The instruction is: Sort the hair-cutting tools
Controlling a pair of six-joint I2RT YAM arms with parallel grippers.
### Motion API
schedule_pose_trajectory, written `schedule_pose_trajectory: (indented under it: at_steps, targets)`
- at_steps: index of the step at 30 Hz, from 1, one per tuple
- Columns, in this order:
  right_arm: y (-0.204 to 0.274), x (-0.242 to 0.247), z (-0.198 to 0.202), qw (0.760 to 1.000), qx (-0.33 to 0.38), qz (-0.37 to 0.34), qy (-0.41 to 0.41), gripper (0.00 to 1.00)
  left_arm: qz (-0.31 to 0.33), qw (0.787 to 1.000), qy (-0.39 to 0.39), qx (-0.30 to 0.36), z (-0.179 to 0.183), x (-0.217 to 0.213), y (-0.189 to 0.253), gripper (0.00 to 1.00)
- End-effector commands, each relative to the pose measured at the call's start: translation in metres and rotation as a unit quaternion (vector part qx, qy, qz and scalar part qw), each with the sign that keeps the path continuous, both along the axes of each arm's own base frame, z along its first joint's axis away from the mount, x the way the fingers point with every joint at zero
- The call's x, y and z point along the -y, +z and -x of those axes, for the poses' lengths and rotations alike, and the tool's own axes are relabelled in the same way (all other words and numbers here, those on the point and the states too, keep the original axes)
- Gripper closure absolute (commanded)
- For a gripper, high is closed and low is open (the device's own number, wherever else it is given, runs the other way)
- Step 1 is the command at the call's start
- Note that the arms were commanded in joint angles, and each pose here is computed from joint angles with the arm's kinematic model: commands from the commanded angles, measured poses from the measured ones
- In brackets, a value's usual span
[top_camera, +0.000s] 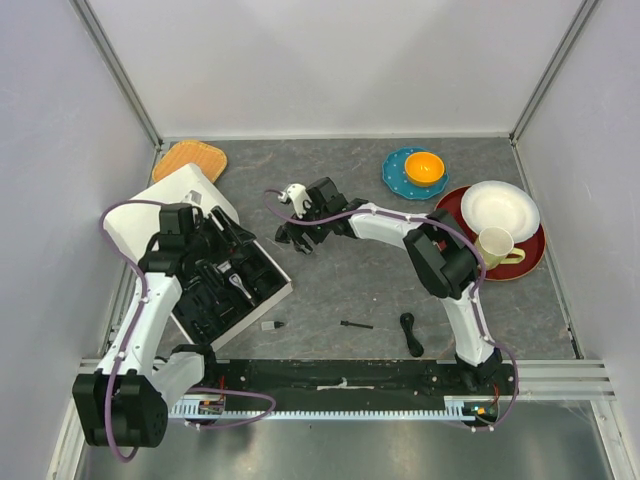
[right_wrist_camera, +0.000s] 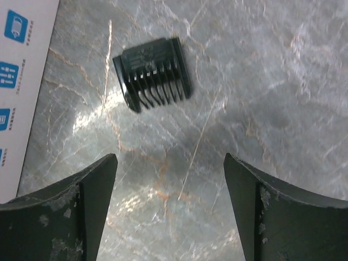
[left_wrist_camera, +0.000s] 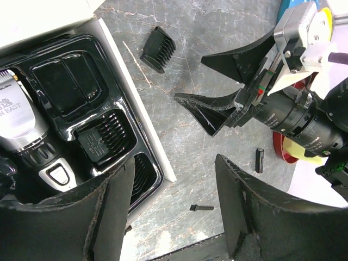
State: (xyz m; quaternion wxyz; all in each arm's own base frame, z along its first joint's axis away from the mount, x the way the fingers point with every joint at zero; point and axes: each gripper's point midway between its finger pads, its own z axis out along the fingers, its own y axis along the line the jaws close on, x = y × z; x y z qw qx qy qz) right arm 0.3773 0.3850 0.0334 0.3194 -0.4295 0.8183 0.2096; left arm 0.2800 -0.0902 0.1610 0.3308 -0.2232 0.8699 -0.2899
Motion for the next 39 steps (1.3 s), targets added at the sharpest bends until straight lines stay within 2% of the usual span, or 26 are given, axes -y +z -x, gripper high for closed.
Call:
schedule_pose_trajectory:
  at_steps: [1, 9, 17, 21, 24, 25, 28, 34, 39]
  targets:
    - [0.022, -0.03, -0.021, 0.995, 0.063, -0.027, 0.072, 0.13, -0.007, 1.0, 0.0, 0.019, -0.009, -0.01, 0.015, 0.32]
    - [0.005, -0.055, -0.032, 0.992, 0.048, -0.036, 0.107, 0.13, -0.003, 1.0, 0.01, 0.0, -0.006, -0.026, 0.001, 0.32]
    - [-0.011, -0.06, -0.029, 0.992, 0.03, -0.028, 0.121, 0.13, -0.002, 1.0, 0.007, 0.0, -0.004, -0.029, 0.0, 0.32]
    - [-0.02, -0.06, -0.029, 0.993, 0.027, -0.011, 0.115, 0.16, 0.001, 1.0, 0.004, -0.001, -0.005, -0.028, -0.001, 0.32]
    - [-0.019, -0.058, -0.032, 0.994, 0.038, 0.006, 0.102, 0.26, 0.002, 1.0, 0.004, -0.002, -0.005, -0.028, -0.001, 0.32]
    - [-0.019, -0.053, -0.038, 0.995, 0.058, 0.032, 0.077, 0.37, 0.002, 1.0, 0.004, -0.002, -0.005, -0.028, -0.001, 0.32]
    - [-0.01, -0.044, -0.043, 0.994, 0.087, 0.054, 0.044, 0.53, 0.002, 1.0, 0.002, -0.004, -0.004, -0.028, -0.004, 0.32]
    - [0.021, -0.044, -0.032, 0.994, 0.104, 0.0, 0.024, 0.65, 0.01, 1.0, -0.013, -0.011, -0.003, -0.024, -0.01, 0.32]
    - [0.058, -0.043, -0.021, 0.993, 0.108, -0.037, 0.022, 0.66, 0.033, 0.999, -0.035, -0.011, -0.002, -0.015, -0.012, 0.32]
